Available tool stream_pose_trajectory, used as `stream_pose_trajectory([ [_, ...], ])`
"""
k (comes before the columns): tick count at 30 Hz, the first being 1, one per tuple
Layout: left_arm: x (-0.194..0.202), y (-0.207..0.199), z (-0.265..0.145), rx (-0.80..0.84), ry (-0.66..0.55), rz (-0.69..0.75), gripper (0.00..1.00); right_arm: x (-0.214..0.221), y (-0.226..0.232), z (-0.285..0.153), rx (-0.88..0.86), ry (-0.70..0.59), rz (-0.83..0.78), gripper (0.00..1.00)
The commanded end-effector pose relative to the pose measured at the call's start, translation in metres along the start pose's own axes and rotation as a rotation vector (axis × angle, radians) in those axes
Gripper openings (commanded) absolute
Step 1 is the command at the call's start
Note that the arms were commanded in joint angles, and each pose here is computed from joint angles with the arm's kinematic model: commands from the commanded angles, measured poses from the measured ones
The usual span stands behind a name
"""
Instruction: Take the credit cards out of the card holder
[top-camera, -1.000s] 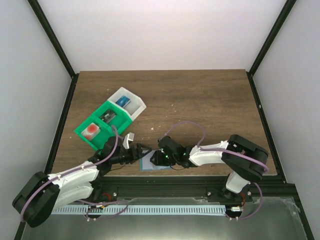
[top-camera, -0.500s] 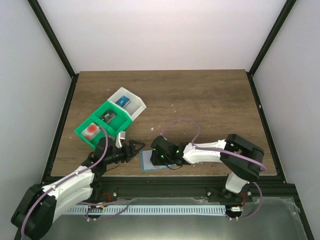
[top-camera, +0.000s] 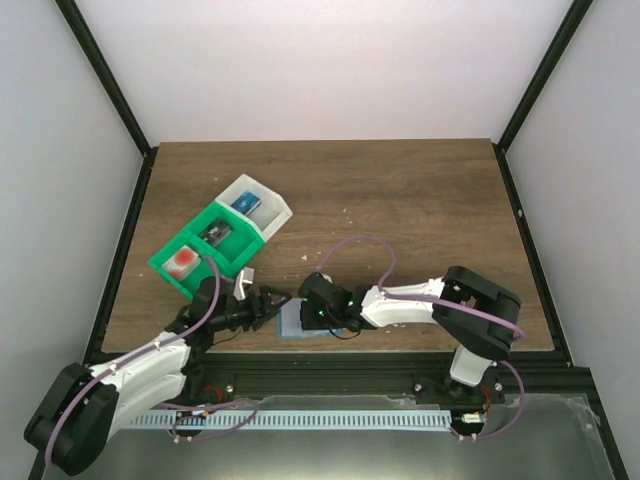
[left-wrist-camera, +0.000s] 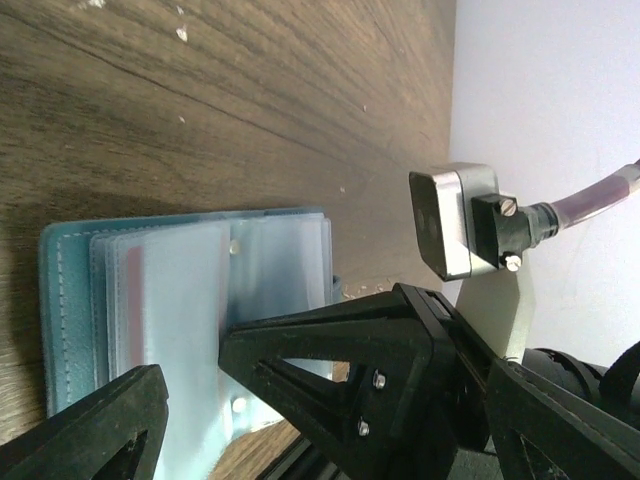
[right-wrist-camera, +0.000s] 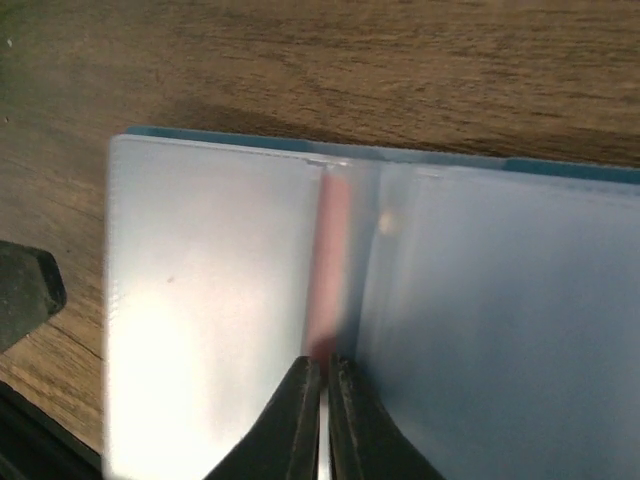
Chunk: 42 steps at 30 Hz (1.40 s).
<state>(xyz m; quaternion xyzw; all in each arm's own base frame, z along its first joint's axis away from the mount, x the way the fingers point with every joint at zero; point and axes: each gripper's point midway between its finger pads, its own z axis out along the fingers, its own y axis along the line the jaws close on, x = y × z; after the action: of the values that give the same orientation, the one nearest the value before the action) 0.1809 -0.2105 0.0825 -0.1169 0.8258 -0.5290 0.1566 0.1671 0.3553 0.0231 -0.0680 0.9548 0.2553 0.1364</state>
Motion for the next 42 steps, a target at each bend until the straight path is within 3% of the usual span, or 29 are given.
stream_pose_trajectory([
  [1, 0.004, -0.003, 0.001, 0.036, 0.025, 0.007, 0.88, 0.015, -0.025, 0.012, 0.064, 0.022, -0.004, 0.04],
  [7, 0.002, -0.002, 0.003, 0.020, 0.025, 0.025, 0.88, 0.017, -0.027, 0.013, 0.056, 0.018, -0.004, 0.00],
  [42, 0.005, 0.008, 0.007, -0.011, 0.037, 0.003, 0.89, 0.019, -0.028, 0.012, 0.035, 0.013, 0.001, 0.01],
])
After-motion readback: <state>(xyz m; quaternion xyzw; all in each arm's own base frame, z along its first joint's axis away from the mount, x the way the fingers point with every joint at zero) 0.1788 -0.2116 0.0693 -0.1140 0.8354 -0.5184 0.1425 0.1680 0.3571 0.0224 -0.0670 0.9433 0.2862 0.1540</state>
